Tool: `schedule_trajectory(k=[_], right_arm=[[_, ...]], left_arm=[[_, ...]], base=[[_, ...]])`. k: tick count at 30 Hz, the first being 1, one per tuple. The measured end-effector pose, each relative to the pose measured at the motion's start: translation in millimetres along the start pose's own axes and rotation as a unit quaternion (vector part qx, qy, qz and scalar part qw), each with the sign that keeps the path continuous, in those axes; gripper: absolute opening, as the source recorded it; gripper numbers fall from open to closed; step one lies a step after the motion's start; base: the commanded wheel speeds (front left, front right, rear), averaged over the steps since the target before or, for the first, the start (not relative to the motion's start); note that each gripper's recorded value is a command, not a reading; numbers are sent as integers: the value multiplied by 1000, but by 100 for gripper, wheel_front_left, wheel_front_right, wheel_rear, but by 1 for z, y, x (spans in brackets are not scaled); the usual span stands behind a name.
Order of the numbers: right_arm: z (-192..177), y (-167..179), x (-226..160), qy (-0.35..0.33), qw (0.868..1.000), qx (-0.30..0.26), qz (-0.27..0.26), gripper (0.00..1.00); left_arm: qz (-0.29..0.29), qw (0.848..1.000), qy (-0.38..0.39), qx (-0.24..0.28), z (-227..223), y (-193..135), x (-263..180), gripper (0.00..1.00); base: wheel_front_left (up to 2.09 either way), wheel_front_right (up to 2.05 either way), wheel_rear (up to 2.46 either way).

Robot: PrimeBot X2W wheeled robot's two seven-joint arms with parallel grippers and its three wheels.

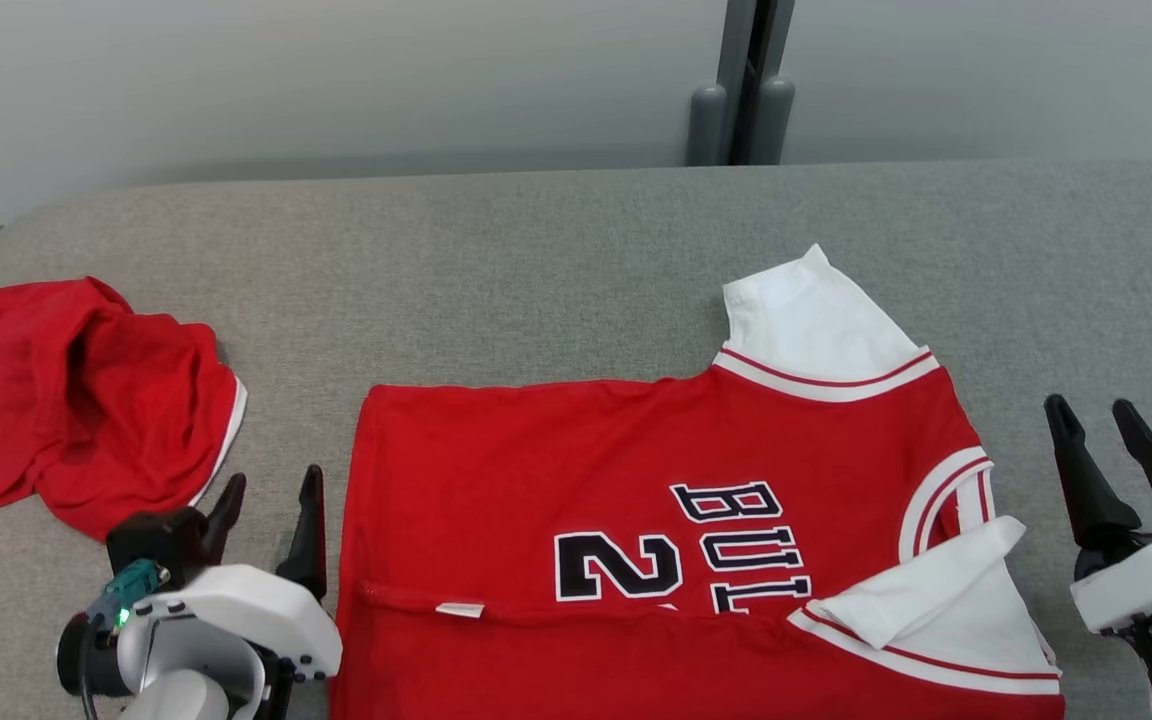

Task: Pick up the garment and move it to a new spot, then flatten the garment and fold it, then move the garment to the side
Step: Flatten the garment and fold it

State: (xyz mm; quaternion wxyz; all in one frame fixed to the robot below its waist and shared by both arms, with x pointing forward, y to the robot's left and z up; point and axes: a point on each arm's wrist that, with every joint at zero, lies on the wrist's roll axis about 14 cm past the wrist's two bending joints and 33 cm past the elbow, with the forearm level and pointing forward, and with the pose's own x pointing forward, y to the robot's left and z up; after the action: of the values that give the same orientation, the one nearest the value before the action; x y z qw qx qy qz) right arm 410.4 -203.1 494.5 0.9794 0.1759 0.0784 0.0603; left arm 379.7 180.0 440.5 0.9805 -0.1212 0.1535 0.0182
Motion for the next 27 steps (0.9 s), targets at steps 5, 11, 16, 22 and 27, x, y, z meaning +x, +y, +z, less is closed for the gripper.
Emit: schedule_trajectory(k=[5,11,16,22,27], right_arm=[[0,8,11,-25,1000,-9,12,100],[-11,-2,16,-23,1000,-11,3,100],[-17,-9,15,-23,1000,1,-5,100],[-26,-16,12,-12,1000,16,-14,100],[-29,-19,10,-6,1000,15,-14,100]], left_arm=[[2,999,-3,32,1,-5,32,100],[-24,993,40,113,-17,-17,70,100],[-29,981,88,172,-35,-18,95,100],[-30,967,127,218,-49,-16,113,100],[-32,965,127,227,-48,-15,121,100]], base=[[0,0,0],[0,0,0],[0,0,0],[0,0,0],[0,0,0]])
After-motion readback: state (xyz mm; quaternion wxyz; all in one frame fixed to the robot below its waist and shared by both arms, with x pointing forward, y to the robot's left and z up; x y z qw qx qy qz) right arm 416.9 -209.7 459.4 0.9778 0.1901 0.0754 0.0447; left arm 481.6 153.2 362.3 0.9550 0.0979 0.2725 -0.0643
